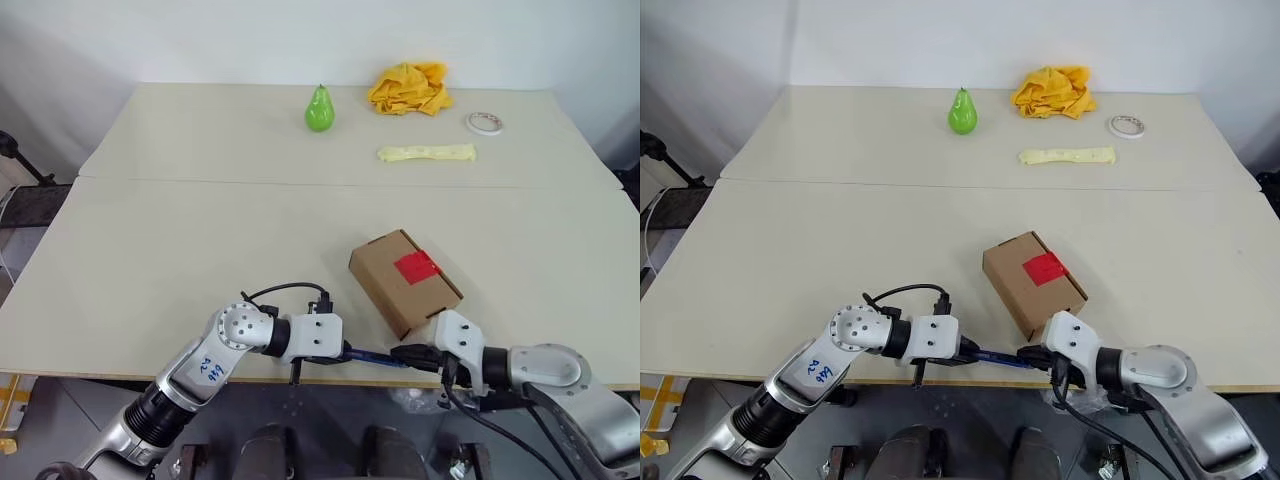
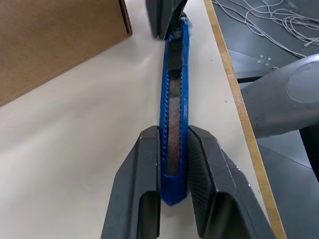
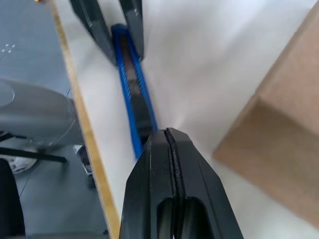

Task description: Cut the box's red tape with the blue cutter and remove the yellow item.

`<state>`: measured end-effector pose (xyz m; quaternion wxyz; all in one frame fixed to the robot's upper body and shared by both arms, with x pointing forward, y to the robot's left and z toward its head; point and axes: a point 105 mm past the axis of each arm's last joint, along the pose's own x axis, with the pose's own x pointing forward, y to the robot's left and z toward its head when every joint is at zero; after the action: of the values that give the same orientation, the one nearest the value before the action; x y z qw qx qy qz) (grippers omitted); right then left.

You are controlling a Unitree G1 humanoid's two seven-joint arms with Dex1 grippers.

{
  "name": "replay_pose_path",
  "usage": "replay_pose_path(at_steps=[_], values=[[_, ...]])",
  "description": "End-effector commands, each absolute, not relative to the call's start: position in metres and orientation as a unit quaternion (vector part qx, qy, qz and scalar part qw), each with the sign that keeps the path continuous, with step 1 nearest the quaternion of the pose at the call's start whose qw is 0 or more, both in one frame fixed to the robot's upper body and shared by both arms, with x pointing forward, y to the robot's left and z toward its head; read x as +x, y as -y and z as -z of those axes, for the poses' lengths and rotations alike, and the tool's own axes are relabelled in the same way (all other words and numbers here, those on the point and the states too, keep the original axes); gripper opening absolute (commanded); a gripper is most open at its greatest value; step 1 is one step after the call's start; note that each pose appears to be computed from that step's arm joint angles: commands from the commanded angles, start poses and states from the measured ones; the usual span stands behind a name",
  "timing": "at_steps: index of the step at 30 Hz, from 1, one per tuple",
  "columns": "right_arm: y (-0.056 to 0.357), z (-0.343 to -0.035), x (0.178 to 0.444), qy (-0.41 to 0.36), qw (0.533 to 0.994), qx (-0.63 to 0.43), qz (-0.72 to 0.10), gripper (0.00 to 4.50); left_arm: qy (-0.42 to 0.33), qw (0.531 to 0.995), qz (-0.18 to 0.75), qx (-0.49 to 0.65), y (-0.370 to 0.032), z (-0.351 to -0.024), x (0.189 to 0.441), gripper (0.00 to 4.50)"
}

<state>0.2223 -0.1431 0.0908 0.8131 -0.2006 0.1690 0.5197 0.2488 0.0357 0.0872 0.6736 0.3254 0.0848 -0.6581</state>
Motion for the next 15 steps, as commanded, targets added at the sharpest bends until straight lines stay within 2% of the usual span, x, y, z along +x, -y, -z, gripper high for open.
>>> replay_pose_path(at_steps=[1,9,15], values=[[0.144,-0.088,0.215,-0.177,0.800,-0.204,-0.536,0.02,-0.102,0.668,0.660,0.327,-0.036,-0.078,0.243,0.44],[0.140,-0.077,0.217,-0.189,0.798,-0.203,-0.535,0.02,-0.101,0.666,0.662,0.328,-0.036,-0.079,0.242,0.44],[0.119,-0.077,0.222,-0.172,0.790,-0.194,-0.556,0.02,-0.102,0.664,0.664,0.327,-0.035,-0.078,0.240,0.44]])
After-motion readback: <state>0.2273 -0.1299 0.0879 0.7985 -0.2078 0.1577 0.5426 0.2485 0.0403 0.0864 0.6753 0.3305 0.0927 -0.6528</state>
